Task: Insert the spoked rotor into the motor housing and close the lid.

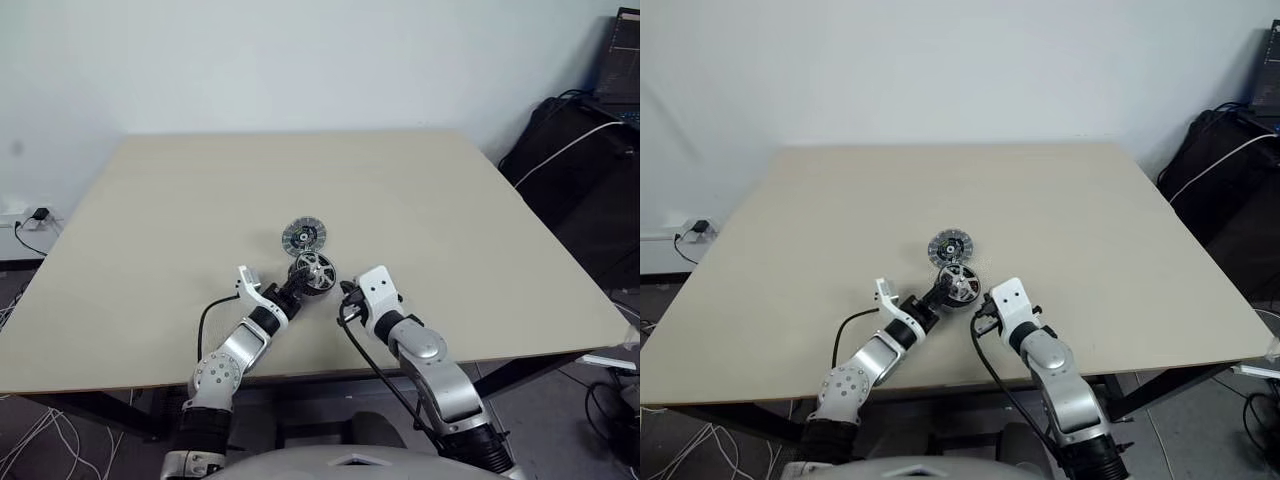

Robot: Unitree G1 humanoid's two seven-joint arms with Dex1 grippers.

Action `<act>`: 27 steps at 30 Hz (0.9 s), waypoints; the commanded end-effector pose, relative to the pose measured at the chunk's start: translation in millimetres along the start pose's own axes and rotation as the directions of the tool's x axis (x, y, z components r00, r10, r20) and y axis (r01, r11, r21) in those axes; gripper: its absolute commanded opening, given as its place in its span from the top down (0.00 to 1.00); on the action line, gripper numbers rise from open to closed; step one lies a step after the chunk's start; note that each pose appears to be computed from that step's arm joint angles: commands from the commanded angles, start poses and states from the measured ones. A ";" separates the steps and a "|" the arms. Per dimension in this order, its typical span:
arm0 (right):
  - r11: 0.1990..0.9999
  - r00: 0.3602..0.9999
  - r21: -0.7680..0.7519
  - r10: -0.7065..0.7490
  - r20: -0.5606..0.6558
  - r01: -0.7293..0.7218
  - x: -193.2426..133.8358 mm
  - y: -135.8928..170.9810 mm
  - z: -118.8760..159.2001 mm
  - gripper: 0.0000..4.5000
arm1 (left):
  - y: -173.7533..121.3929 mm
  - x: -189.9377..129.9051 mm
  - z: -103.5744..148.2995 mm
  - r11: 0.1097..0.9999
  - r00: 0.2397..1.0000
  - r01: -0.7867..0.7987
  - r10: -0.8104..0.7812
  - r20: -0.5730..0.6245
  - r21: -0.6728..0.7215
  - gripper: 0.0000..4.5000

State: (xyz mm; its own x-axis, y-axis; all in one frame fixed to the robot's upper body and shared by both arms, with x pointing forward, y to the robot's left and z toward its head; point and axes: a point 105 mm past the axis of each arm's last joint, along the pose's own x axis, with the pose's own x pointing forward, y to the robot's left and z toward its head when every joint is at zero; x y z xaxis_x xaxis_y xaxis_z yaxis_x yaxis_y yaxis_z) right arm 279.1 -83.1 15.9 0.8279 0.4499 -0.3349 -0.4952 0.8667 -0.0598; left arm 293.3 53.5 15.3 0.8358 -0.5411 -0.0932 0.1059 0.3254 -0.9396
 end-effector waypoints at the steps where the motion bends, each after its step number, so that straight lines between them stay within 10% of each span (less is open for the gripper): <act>1: 1.000 0.998 -0.009 -0.019 0.064 0.020 -3.1 -4.5 18.6 1.00 | -35.5 23.5 -10.9 0.988 0.991 0.130 -0.128 0.035 -0.079 0.90; 27: 0.999 0.998 -0.016 -0.033 0.059 0.034 -4.7 -6.5 19.1 1.00 | -34.6 34.7 -18.2 0.982 0.989 0.149 -0.147 0.025 -0.117 0.90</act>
State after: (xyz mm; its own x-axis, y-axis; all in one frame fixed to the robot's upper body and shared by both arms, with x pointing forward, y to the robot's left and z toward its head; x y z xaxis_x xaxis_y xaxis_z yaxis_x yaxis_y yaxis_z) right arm 279.2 -86.7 19.6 0.8392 0.4314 -0.3312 -0.4777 0.8758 -0.0696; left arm 303.2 57.1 3.0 0.8424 -0.5283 -0.1063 0.0859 0.3263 -0.9413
